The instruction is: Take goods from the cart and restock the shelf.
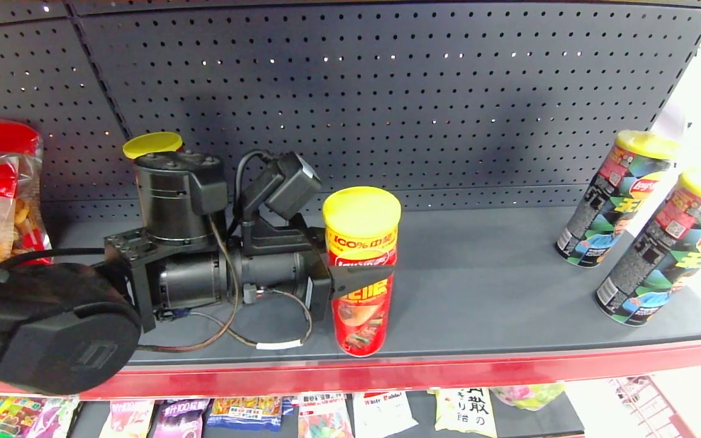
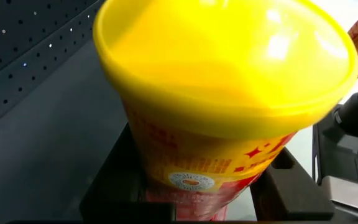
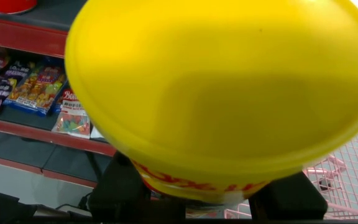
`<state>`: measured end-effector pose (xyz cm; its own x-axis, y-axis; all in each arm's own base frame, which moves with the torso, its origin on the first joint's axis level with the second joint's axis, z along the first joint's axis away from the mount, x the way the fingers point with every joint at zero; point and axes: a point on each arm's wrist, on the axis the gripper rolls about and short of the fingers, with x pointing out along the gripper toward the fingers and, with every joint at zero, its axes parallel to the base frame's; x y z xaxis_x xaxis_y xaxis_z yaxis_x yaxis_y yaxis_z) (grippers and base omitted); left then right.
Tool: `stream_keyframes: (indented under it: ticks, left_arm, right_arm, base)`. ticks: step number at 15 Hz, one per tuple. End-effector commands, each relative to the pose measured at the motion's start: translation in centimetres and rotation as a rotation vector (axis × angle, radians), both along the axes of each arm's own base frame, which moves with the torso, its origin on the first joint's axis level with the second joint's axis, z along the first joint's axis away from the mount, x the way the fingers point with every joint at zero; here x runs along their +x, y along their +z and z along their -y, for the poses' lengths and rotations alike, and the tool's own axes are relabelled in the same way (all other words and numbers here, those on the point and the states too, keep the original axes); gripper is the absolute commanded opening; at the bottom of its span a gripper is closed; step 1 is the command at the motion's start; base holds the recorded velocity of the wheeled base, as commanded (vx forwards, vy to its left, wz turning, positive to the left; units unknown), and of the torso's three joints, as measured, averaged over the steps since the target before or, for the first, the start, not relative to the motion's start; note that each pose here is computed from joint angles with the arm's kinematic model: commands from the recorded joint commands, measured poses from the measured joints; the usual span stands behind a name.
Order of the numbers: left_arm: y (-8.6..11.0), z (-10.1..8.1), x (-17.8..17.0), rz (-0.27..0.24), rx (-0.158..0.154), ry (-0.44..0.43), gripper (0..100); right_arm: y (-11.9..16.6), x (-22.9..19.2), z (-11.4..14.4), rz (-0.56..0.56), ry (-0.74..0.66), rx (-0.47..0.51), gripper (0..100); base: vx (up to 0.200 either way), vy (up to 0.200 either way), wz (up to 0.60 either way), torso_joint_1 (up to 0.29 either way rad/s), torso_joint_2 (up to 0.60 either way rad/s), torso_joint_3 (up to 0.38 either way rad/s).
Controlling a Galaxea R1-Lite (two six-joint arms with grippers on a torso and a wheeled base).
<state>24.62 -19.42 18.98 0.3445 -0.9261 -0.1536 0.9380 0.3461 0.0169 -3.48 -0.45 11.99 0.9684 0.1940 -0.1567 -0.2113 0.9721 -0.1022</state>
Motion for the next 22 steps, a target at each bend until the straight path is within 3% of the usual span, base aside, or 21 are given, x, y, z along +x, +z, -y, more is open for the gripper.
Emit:
stream_keyframes:
  ticks: [1, 10, 11, 15, 17, 19, 22]
  left_arm:
    - [0.1, 0.1, -0.3, -0.002, -0.002, -0.009, 0]
    - [-1.0, 0.1, -0.4, -0.029, 0.021, -0.017, 0]
    - [-0.9, 0.1, -0.4, -0.027, 0.02, -0.018, 100]
    - [-0.9, 0.1, -0.4, -0.017, 0.014, -0.007, 100]
    - [-1.3, -0.4, -0.7, -0.028, 0.025, 0.013, 100]
    - [-2.3, -2.9, -1.5, -0.034, 0.033, 0.07, 100]
    - [-3.5, -6.1, -3.7, -0.005, 0.014, 0.149, 100]
  right_arm:
    - [0.0, 0.0, 0.0, -0.002, 0.002, 0.0, 0]
    - [-0.1, 0.0, 0.0, -0.004, 0.001, -0.001, 0]
    - [-0.1, 0.0, 0.0, -0.004, 0.001, -0.001, 0]
    - [0.0, 0.1, 0.0, -0.008, 0.002, -0.001, 0]
    - [0.3, 0.2, -0.1, -0.013, 0.023, 0.001, 0]
    - [2.2, 1.1, -0.3, -0.057, 0.083, 0.003, 0]
    - [5.5, 3.8, -0.9, -0.109, 0.145, 0.008, 0]
  base:
    - [0.0, 0.0, 0.0, 0.0, 0.0, 0.0]
    - [0.0, 0.0, 0.0, 0.0, 0.0, 0.0]
    - [0.0, 0.0, 0.0, 0.0, 0.0, 0.0]
    - [0.0, 0.0, 0.0, 0.001, 0.0, 0.014]
    - [0.0, 0.0, 0.0, 0.0, 0.0, 0.0]
    - [0.0, 0.0, 0.0, 0.0, 0.0, 0.0]
    - [0.0, 0.0, 0.0, 0.0, 0.0, 0.0]
